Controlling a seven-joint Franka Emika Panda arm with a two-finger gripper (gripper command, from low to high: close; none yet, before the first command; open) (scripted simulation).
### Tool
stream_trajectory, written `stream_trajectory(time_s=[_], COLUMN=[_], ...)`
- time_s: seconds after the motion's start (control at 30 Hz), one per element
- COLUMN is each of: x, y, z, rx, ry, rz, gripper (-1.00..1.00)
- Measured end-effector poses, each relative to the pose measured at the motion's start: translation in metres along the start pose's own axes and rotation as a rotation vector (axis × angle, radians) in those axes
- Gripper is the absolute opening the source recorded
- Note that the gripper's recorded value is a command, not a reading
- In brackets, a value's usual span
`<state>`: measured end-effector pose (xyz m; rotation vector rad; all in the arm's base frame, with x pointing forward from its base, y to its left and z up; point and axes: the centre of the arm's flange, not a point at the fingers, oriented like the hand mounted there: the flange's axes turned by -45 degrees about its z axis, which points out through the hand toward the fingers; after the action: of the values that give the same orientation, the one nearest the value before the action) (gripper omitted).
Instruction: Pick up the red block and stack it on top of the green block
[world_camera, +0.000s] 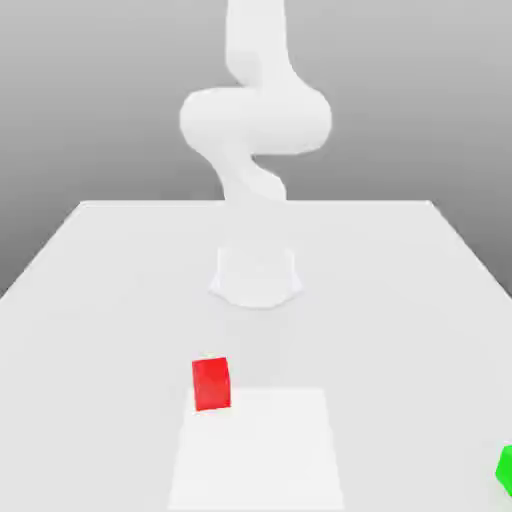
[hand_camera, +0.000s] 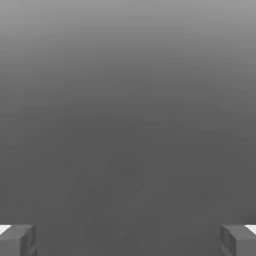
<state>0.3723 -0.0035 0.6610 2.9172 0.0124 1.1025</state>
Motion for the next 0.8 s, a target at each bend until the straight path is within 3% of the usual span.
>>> stream_trajectory(time_s=[0.27,0.57,0.77,0.8], x=[-0.103,-0.308,-0.374,-0.379], y=[0.023,0.047,0.048,0.048], z=[0.176,0.301,0.348,0.352], rx=[-0.019,0.068,0.085,0.085], ry=[-0.300,-0.661,-0.717,-0.718], rz=[-0.091,-0.151,-0.159,-0.159], gripper=[0.00,0.00,0.00,-1.00])
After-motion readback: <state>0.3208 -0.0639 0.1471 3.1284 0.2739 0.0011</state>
